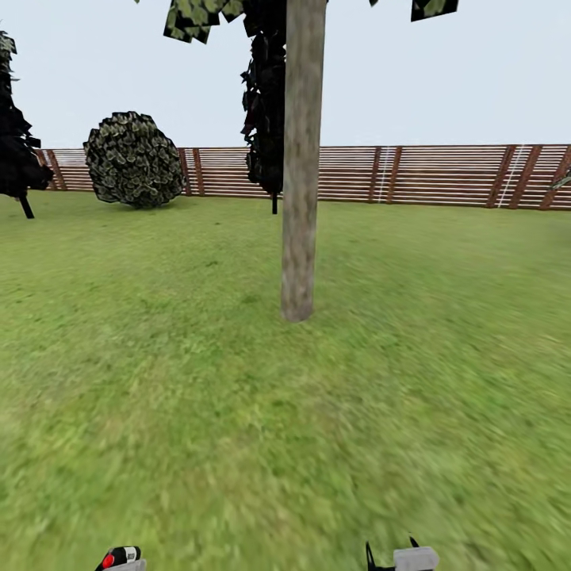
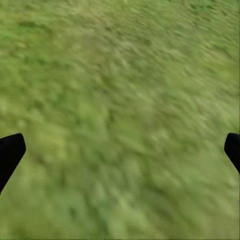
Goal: In the garden, pick up the pesticide atomizer on the floor and spray pesticide onto both trees until each tree trunk is fully covered.
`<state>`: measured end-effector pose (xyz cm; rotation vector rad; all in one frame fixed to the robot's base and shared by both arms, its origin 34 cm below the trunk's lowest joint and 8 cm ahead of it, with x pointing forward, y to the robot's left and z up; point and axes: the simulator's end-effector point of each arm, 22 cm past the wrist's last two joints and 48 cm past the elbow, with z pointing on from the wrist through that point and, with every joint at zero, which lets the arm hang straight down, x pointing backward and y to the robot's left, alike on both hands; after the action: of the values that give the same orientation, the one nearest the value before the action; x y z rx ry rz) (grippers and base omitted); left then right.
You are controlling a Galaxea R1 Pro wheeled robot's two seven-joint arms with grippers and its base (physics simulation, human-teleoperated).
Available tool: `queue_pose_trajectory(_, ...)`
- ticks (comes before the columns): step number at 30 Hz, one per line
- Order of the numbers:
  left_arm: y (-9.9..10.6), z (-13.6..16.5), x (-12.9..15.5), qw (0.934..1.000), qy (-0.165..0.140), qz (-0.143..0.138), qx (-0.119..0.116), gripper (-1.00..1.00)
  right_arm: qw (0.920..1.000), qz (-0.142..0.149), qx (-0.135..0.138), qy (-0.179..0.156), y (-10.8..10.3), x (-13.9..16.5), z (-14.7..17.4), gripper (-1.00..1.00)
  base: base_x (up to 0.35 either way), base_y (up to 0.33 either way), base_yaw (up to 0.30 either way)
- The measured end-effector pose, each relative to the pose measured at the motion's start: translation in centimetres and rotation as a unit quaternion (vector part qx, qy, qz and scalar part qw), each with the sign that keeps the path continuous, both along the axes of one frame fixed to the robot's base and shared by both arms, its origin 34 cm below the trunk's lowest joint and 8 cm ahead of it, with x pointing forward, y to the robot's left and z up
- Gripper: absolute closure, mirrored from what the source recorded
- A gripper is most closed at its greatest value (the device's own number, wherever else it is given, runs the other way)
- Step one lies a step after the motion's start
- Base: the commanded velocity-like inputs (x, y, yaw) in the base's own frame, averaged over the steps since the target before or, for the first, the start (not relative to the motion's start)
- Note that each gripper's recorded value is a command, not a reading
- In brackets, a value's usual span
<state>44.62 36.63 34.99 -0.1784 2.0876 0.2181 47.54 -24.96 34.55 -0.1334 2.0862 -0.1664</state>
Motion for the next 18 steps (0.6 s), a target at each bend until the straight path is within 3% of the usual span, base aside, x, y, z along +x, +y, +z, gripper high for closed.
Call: queue_pose_trajectory(18, 0.01, 0.01, 0.03, 1.0000, 0.000, 0.000, 0.000, 1.00, 1.0000, -0.001, 0.000, 0.000, 0.05, -0.01, 0.00, -1.00, 0.341, 0.000, 0.000)
